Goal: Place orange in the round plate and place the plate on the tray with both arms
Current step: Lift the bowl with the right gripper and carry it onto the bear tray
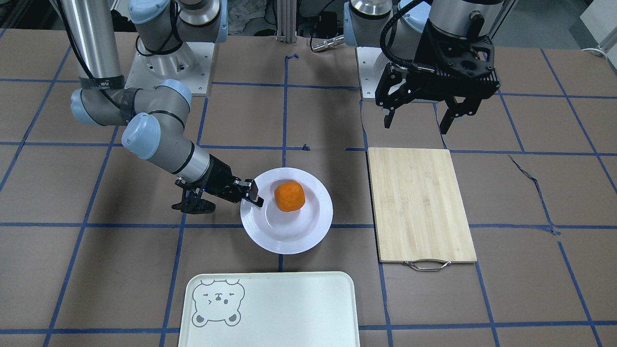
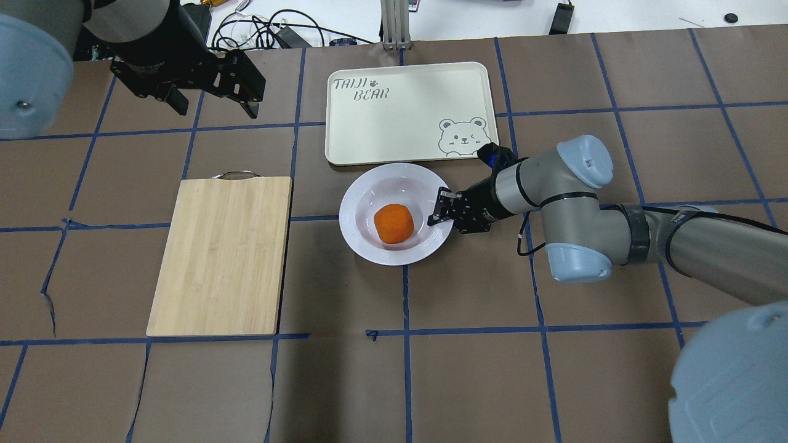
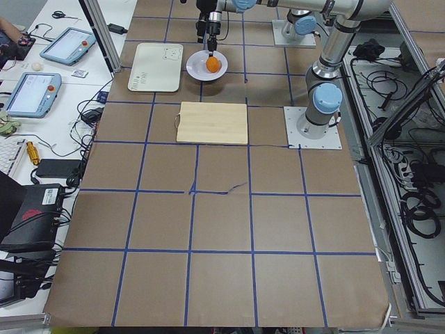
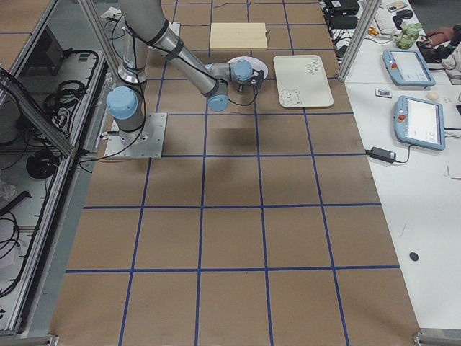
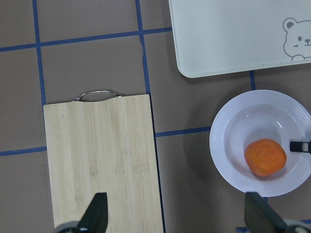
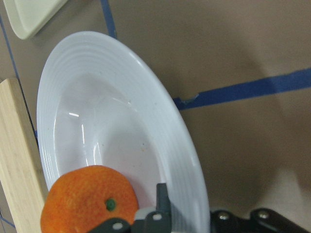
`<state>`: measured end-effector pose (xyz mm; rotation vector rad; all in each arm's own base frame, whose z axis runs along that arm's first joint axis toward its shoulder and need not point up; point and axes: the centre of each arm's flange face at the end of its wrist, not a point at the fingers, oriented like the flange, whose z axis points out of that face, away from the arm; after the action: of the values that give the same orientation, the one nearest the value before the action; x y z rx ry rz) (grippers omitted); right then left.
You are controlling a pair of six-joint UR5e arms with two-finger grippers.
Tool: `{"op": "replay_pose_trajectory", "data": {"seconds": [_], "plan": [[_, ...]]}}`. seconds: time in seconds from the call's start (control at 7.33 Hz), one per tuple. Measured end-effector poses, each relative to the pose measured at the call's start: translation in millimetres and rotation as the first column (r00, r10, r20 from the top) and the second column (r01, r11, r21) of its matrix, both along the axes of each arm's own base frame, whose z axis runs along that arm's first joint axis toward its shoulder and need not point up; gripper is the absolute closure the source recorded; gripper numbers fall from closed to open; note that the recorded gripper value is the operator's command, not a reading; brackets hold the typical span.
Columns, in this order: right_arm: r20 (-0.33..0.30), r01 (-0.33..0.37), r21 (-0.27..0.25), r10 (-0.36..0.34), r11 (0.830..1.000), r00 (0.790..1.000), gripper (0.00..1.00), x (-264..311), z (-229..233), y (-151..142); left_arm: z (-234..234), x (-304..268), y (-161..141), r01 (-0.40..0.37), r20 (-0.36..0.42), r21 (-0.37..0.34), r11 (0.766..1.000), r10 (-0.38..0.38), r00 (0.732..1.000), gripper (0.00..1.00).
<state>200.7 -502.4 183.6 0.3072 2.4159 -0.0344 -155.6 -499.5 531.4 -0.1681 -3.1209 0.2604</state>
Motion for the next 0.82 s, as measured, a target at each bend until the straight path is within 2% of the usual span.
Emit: {"op": "replay_pose_trajectory", "data": {"seconds": [0.27,0.55,0.82], "plan": [[0.002,0.017,-0.048,-0.017,0.999,1.0,0.99,0,30,-38,0,0,0,-0.001,0.0,0.0,1.0,0.001,1.0,0.0],[0.005,0.044,-0.063,-0.044,0.997,0.999,0.99,0,58,-105,0,0,0,-0.001,0.0,0.0,1.0,0.001,1.0,0.0],[0.01,0.064,-0.076,-0.064,0.995,0.998,0.98,2,48,-174,0,0,0,-0.001,0.0,0.0,1.0,0.001,1.0,0.0]]}}
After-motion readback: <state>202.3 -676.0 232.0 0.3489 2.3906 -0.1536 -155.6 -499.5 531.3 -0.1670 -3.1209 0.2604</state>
